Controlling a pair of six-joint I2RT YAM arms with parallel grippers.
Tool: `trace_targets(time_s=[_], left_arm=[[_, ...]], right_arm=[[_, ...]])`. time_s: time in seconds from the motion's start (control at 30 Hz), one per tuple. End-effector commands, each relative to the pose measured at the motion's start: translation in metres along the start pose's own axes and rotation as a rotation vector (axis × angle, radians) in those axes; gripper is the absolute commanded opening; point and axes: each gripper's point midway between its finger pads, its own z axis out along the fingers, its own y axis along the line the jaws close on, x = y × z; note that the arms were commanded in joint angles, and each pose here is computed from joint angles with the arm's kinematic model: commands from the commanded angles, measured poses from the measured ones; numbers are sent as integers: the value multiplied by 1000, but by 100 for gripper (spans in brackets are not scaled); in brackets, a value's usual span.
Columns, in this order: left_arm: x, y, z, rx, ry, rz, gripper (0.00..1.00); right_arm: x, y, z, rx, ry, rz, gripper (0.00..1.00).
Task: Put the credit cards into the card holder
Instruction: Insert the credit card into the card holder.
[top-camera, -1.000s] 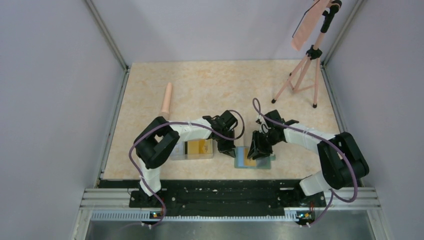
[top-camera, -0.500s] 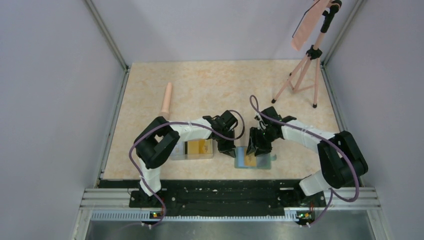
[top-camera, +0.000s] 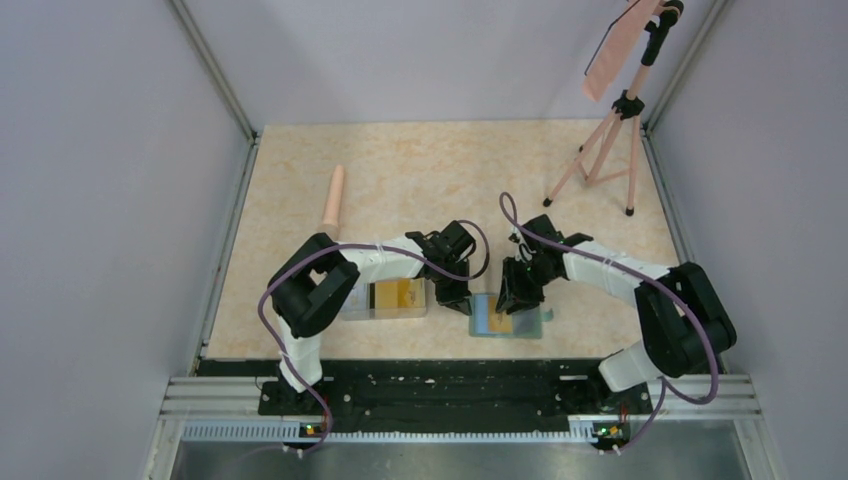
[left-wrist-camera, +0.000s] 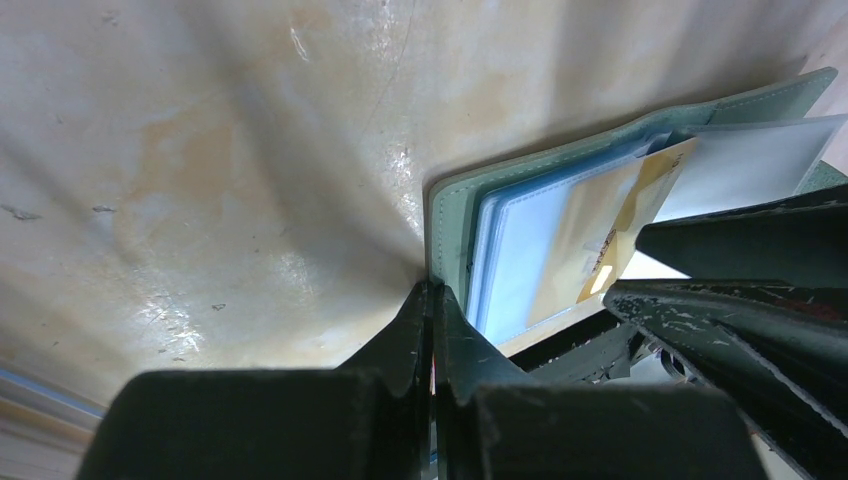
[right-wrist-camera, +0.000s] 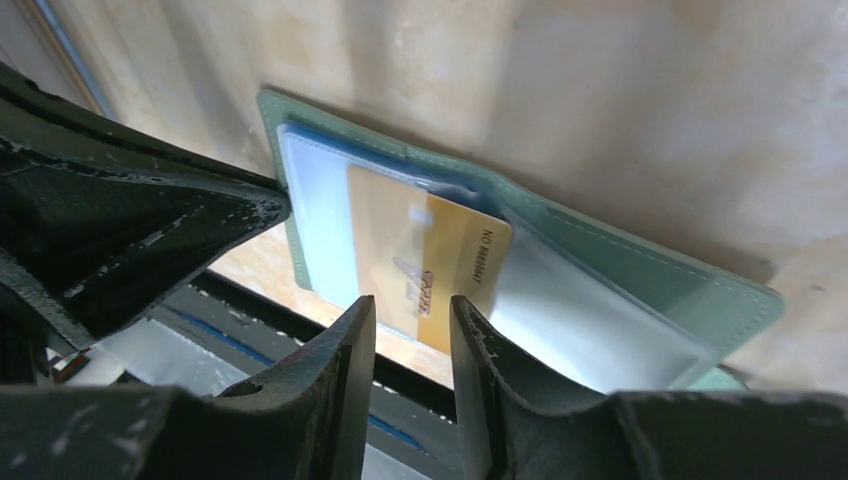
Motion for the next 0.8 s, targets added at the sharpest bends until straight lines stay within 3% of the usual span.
trace_targets(time_s=[0.0, 0.1, 0.4, 0.77], left_arm=[[9, 20, 12, -90, 13, 5, 0], [9, 20, 13, -90, 14, 5, 0], [9, 20, 12, -93, 12, 7, 0], [10, 20, 15, -95, 19, 10, 0]], right_arm=[[-1, 23, 6, -119, 18, -4, 33], [-2, 25, 10, -118, 34, 6, 32], [-17, 0, -15, 72, -79, -17, 34], [5, -17, 4, 100, 16, 17, 32]])
